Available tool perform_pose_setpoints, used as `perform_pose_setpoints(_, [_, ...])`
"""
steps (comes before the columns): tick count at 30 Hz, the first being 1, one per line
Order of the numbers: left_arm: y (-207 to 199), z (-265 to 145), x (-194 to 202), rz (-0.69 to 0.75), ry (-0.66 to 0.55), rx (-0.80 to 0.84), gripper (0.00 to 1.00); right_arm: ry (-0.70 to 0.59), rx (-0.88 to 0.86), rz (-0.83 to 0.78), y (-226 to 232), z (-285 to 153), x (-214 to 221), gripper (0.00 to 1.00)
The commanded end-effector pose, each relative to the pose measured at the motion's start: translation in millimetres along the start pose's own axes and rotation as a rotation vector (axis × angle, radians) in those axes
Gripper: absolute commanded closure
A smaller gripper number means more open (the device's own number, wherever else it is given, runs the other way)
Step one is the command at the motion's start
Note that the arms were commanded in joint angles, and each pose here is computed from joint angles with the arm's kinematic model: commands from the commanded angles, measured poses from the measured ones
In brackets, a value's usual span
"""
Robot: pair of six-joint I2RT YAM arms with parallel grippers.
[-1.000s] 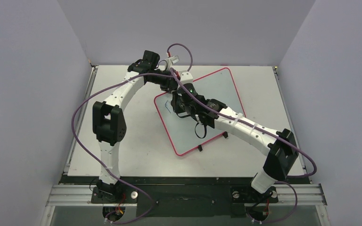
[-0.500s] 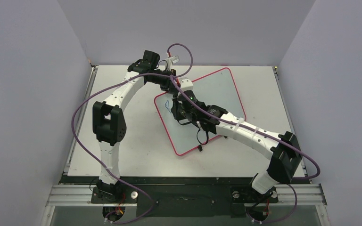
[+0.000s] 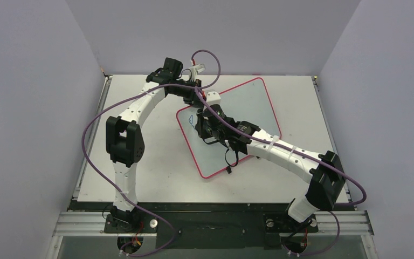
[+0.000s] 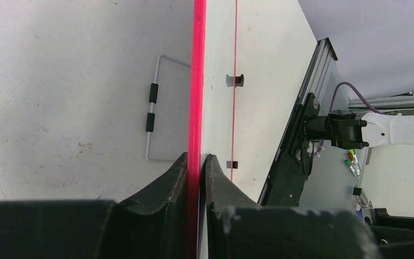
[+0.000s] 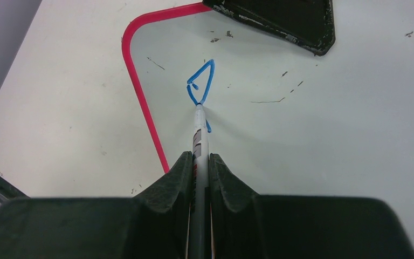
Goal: Write a sentence on the whiteboard
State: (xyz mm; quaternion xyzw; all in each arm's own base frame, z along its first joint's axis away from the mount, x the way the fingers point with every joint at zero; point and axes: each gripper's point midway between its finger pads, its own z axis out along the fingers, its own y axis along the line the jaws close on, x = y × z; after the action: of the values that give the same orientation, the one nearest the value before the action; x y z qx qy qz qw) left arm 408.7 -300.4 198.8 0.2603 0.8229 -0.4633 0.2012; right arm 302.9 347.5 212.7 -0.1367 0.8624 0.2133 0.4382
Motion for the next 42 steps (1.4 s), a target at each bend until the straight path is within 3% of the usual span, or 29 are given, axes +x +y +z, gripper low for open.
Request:
perform_pose_setpoints(1, [-4.7,-21.4,-27.2,0.141,-0.079,-0.139,1.00,-0.004,0.061,-0.012,-12.2,-1.7,0.1,1.00])
perform_pose_setpoints(19, [-6.7,-23.1,-30.0,0.149,-0.087,-0.140,1.00,0.031,0.101,-0.017,-31.1,-8.4,17.8,1.00])
perform_pose_setpoints(42, [-6.2,-22.4,-32.4,0.146,-0.091,-0.140,1.00,0.036,-0.011,-0.017,3.7,-14.9,14.5,1.00])
